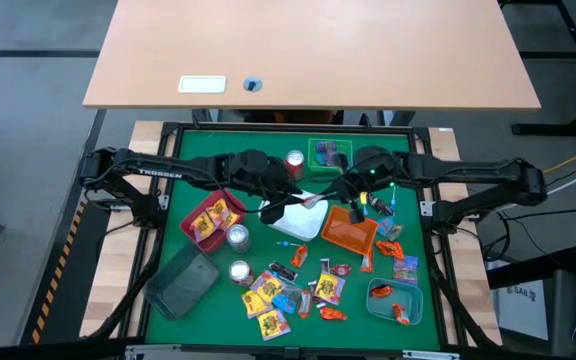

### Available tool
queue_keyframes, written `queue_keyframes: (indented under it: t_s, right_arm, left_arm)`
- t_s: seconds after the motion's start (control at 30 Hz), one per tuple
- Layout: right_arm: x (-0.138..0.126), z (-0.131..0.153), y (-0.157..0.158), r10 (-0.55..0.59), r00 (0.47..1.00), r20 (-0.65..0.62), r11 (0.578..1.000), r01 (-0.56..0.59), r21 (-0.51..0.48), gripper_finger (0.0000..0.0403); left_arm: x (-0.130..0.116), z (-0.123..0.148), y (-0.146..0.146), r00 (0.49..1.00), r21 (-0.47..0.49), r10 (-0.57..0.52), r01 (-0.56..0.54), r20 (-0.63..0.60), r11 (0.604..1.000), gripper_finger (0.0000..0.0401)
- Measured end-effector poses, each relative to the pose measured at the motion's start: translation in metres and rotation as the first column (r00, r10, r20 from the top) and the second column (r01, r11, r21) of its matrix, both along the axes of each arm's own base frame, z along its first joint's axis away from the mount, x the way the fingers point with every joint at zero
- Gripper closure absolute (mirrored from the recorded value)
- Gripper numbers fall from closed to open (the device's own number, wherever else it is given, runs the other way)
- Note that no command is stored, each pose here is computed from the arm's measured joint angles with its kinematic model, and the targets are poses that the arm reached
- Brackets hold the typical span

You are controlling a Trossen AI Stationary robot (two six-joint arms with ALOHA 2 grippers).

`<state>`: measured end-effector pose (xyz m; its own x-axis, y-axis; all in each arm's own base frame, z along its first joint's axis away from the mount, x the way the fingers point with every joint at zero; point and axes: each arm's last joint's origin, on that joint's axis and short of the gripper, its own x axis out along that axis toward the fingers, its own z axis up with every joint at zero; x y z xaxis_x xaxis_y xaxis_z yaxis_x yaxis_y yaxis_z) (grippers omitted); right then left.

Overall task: Sort candy
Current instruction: Put the orange chocolate into the blue bin

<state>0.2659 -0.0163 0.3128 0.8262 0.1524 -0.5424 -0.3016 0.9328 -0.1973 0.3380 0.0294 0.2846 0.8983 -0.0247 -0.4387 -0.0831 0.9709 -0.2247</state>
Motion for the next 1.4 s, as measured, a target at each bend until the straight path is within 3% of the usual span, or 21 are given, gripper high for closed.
queue_keyframes:
  t_s: [0.23,0.5,0.83,1.07,1.4]
  right_arm:
    - [-0.022,0.007,0.010,-0.027,0.996,-0.081,0.994,0.036,0.101,0.0394]
    - [-0.036,-0.001,0.050,0.066,0.969,-0.239,0.986,-0.027,0.162,0.0397]
    - [-0.070,-0.016,0.104,0.006,0.827,-0.562,0.946,0.177,0.272,0.0395]
    - [-0.092,-0.018,0.145,0.027,0.747,-0.664,0.894,0.280,0.350,0.0387]
    - [-0.110,-0.030,0.181,0.005,0.627,-0.779,0.853,0.404,0.331,0.0384]
  left_arm:
    - [-0.001,-0.002,0.000,1.000,-0.002,-0.001,0.001,-0.019,1.000,0.0280]
    - [-0.001,-0.002,0.000,1.000,-0.002,-0.001,0.001,-0.019,1.000,0.0280]
    - [-0.001,-0.002,0.001,0.999,0.021,0.044,-0.044,-0.022,0.999,0.0279]
    - [-0.002,-0.003,0.001,0.998,0.020,0.044,-0.044,-0.035,0.999,0.0279]
    - [-0.002,-0.004,0.002,0.998,0.021,0.050,-0.049,-0.044,0.999,0.0279]
